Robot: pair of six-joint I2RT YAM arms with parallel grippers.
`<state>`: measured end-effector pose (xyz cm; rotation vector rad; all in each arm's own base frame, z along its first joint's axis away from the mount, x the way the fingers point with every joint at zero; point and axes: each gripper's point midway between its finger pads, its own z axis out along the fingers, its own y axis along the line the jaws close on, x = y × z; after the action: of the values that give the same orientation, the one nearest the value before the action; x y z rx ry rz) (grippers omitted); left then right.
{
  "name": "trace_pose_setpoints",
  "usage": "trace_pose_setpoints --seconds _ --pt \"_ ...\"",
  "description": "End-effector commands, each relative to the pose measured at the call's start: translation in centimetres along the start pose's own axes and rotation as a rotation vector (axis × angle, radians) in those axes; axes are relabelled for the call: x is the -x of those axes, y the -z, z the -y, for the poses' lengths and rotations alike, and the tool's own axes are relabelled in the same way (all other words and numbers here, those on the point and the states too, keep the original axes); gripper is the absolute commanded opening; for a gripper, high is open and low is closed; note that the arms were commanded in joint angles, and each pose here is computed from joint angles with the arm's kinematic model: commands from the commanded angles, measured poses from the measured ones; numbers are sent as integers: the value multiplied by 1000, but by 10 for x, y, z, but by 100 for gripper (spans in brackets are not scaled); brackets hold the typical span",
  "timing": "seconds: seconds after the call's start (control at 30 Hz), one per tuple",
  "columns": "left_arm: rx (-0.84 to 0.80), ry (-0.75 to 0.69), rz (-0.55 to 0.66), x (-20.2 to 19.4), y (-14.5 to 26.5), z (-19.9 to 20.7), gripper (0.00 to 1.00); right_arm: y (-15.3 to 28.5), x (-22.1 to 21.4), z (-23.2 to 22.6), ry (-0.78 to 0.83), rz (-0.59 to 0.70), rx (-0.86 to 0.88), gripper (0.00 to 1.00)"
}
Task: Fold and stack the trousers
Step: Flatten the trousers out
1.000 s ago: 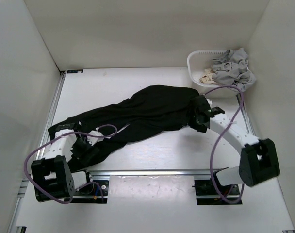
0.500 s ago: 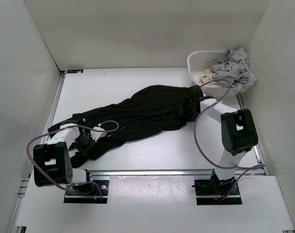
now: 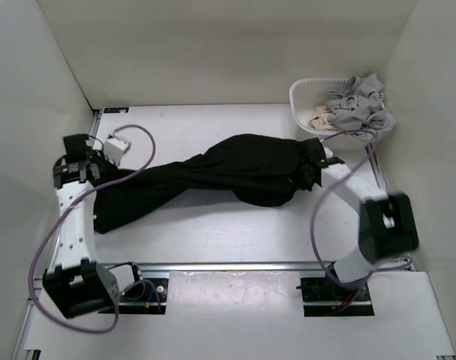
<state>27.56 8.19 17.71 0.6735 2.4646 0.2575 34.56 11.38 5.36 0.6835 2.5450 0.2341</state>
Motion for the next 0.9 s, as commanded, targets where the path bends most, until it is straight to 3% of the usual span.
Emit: trace_pose_setpoints --seconds 0.0,0.03,0.07,0.1,0.13,0.27,0.3,0.5,0.57,0.67,0.7,0.73,0.77,0.8,0.83,0.87 --pt "203 20 143 34 78 -35 14 113 30 -15 70 289 32 0" --pt "263 31 157 38 94 -45 14 158 37 -16 71 372 73 0" --pt "328 29 200 49 121 -56 14 182 35 8 81 414 -16 0" --pt "368 40 213 53 133 -63 14 208 27 2 106 437 26 0" --pt "424 46 221 55 149 -71 14 250 35 0 33 501 108 0" --pt "517 61 334 84 198 -91 14 303 33 16 56 491 155 0" --pt "503 62 317 89 188 -97 14 308 33 14 81 480 159 0" --pt "420 92 336 137 140 -133 14 268 76 -41 278 435 43 0" --pt "330 122 282 144 89 -140 14 240 88 -53 297 365 75 0" --pt "231 121 214 160 24 -138 14 176 127 -51 184 258 97 3" --pt "216 115 221 173 14 -137 14 147 123 -60 196 168 115 9" --pt "167 113 166 171 -26 -134 18 136 125 -58 191 142 90 35" --pt "147 120 153 176 -44 -132 27 127 127 -58 205 125 66 50" --pt "145 114 98 172 -61 -130 64 114 133 -60 218 107 32 59" --pt "145 89 91 186 -69 -125 80 110 133 -55 220 96 -6 85" --pt "109 79 12 177 -103 -115 89 108 129 -46 224 70 -48 87"
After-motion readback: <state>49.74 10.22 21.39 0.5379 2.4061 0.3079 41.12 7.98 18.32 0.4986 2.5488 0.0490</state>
